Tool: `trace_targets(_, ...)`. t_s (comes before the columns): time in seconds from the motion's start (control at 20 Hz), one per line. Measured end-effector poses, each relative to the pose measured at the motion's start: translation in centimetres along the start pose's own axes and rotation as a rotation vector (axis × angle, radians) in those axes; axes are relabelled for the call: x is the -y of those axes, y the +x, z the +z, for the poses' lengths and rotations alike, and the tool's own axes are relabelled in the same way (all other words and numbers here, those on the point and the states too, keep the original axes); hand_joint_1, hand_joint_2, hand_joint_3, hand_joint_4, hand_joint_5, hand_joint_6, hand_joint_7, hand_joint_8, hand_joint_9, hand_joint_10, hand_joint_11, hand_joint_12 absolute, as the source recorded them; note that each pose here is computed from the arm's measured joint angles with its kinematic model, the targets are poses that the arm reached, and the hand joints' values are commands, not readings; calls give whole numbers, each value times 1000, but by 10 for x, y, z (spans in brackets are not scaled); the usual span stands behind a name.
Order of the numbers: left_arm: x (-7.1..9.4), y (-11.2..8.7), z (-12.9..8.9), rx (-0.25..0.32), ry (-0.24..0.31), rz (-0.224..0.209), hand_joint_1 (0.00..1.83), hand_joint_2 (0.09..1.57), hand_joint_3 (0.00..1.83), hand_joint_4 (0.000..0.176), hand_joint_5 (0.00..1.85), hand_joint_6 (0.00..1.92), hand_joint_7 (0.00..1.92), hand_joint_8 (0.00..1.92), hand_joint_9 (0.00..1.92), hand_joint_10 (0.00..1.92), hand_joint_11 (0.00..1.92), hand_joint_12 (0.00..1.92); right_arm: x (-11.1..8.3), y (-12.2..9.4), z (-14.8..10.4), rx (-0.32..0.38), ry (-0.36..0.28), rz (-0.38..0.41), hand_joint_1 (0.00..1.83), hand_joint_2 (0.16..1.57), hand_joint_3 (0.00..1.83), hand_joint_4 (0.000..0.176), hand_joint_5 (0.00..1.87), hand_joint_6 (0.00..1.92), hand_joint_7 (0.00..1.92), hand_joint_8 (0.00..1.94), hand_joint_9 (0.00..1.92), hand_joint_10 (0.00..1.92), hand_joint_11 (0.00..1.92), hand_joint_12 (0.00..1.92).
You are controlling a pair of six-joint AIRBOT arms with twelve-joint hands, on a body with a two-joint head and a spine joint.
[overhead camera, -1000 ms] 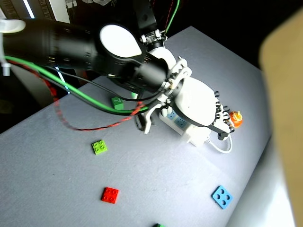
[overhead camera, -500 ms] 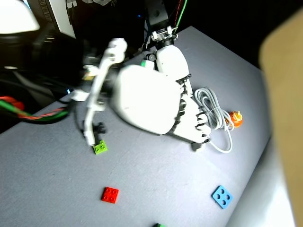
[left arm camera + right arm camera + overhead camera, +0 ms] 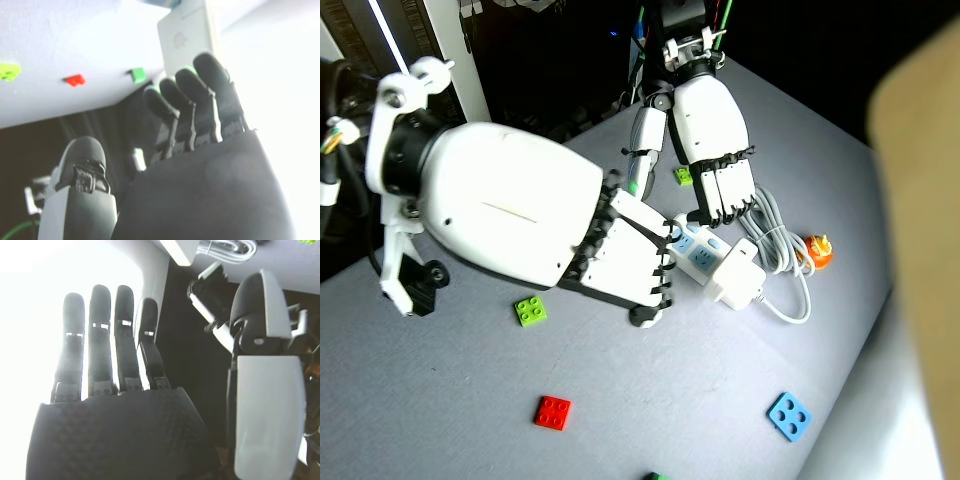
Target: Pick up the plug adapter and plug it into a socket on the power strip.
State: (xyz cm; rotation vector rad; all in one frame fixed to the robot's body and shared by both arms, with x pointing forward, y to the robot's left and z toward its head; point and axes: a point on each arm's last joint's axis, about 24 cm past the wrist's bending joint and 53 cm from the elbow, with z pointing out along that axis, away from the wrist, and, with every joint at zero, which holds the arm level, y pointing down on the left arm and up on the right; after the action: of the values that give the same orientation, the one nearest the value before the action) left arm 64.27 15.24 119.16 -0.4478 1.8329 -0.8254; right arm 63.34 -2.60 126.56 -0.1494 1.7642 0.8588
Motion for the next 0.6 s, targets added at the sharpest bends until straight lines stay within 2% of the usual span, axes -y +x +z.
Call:
trace_targets(0.05, 4, -5, 0, 4, 14, 20, 203, 1243, 0, 0, 127, 1899, 98, 1921, 159, 1921, 198, 1921, 2, -1, -1, 2, 3, 0, 749, 911, 0, 0, 0, 1648, 33, 1786, 54, 1888, 25, 1915)
trace_targets(0.1, 10, -12, 0, 14, 29, 41, 223, 1279, 6, 0, 332, 1917, 375, 1921, 356, 1921, 383, 1921, 3, -2, -1, 3, 5, -3, 776, 901, 0, 0, 0, 1821, 6, 1910, 86, 1914, 102, 1920)
trace_targets(0.15, 15, -16, 0, 23, 41, 60, 262, 1320, 8, 0, 613, 1920, 640, 1921, 566, 1921, 594, 1921, 3, -2, -2, 3, 3, -7, 784, 899, 0, 0, 4, 1901, 2, 1935, 103, 1920, 153, 1921)
trace_targets(0.2, 20, -21, 0, 31, 55, 86, 284, 1303, 0, 0, 1064, 1921, 1054, 1921, 909, 1921, 839, 1921, 2, -2, -2, 2, -3, -7, 784, 893, 0, 0, 34, 1917, 10, 1940, 133, 1921, 242, 1921)
trace_targets(0.25, 25, -26, -1, 45, 67, 117, 342, 1280, 0, 0, 1318, 1921, 1305, 1921, 1168, 1921, 1066, 1921, 2, -2, -4, 0, -11, -6, 820, 875, 0, 0, 51, 1920, 23, 1941, 162, 1921, 302, 1921)
trace_targets(0.3, 27, -28, -1, 50, 72, 127, 374, 1278, 0, 0, 1463, 1921, 1492, 1921, 1413, 1921, 1343, 1921, 2, -3, -5, -1, -16, -6, 851, 882, 0, 0, 95, 1921, 83, 1941, 195, 1921, 354, 1921)
trace_targets(0.35, 28, -28, -1, 50, 74, 140, 496, 1228, 0, 0, 1476, 1921, 1543, 1921, 1502, 1921, 1461, 1921, 3, -4, -6, -2, -22, -2, 865, 888, 0, 0, 123, 1921, 133, 1941, 236, 1921, 408, 1921)
trace_targets(0.4, 30, -27, -1, 45, 79, 161, 523, 1215, 0, 0, 1472, 1921, 1550, 1921, 1521, 1921, 1487, 1921, 2, -4, -8, -4, -31, 4, 868, 889, 0, 0, 129, 1921, 144, 1941, 244, 1921, 419, 1921)
trace_targets(0.45, 33, -27, -1, 45, 86, 163, 523, 1215, 0, 0, 1472, 1921, 1550, 1921, 1521, 1921, 1487, 1921, 3, -2, -8, -8, -32, 3, 868, 889, 0, 0, 129, 1921, 144, 1941, 244, 1921, 419, 1921)
trace_targets(0.5, 41, -28, -3, 53, 102, 184, 523, 1215, 0, 0, 1472, 1921, 1550, 1921, 1521, 1921, 1487, 1921, 3, -1, -8, -11, -34, 4, 868, 889, 0, 0, 129, 1921, 144, 1941, 244, 1921, 419, 1921)
trace_targets(0.55, 47, -28, -6, 60, 114, 207, 645, 1215, 0, 0, 1482, 1921, 1541, 1921, 1551, 1921, 1550, 1921, 1, -1, -8, -14, -41, 8, 876, 911, 3, 8, 335, 1921, 380, 1941, 485, 1921, 694, 1921)
trace_targets(0.6, 50, -26, -8, 63, 116, 212, 867, 1233, 2, 0, 1431, 1921, 1526, 1921, 1562, 1921, 1570, 1921, 0, 0, -8, -15, -48, 6, 850, 942, 2, 56, 688, 1921, 977, 1941, 1130, 1921, 1404, 1921)
